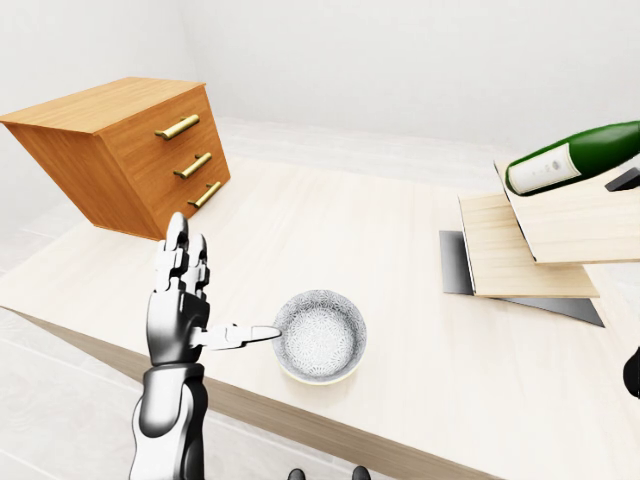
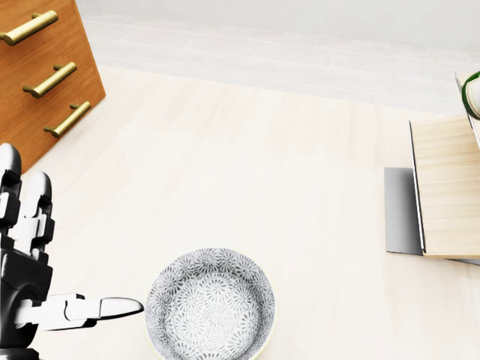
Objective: Put the wine bottle on the wine rack.
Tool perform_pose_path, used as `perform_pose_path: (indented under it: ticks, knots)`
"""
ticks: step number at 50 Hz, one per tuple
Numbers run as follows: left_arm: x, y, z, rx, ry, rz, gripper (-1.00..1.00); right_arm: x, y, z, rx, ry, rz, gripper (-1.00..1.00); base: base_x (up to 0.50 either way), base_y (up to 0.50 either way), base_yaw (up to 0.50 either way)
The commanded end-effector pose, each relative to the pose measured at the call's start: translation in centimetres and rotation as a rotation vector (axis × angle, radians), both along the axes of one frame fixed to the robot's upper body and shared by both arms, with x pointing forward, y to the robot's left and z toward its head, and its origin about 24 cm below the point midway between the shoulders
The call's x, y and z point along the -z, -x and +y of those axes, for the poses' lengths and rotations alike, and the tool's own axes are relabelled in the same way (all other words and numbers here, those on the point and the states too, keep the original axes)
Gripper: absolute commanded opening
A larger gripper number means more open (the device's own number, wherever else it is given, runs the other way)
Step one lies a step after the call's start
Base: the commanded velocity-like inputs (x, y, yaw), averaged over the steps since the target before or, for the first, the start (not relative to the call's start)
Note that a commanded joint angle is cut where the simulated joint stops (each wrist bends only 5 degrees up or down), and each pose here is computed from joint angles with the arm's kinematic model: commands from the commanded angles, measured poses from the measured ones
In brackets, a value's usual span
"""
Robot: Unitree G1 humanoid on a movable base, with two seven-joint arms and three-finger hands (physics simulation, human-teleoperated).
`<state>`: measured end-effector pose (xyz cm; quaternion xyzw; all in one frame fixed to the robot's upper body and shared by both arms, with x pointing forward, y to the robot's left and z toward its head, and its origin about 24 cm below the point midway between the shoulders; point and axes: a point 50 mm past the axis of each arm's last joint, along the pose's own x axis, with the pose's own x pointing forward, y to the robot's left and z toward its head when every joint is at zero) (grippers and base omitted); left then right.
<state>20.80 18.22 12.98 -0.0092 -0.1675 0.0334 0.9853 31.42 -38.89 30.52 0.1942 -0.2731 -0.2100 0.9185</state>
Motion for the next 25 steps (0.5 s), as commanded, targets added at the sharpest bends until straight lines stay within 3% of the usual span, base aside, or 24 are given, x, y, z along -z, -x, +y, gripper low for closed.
perform_pose_path:
  ticks: [1, 15, 25]
  knots:
    - [-0.3, 0.0, 0.1, -0.005, 0.0, -0.014, 1.0, 0.1, 1.2, -2.5, 0.041, -0.024, 0.023, -1.0, 0.0, 0.0, 0.0]
    - [-0.3, 0.0, -0.1, 0.002, 0.0, -0.013, 1.0, 1.3, 3.2, -5.4, 0.083, -0.112, 0.026, -1.0, 0.0, 0.0, 0.0]
    - [0.0, -0.1, -0.1, 0.003, 0.0, -0.002, 1.0, 3.7, 2.8, -5.9, 0.076, -0.138, 0.123, -1.0, 0.0, 0.0, 0.0]
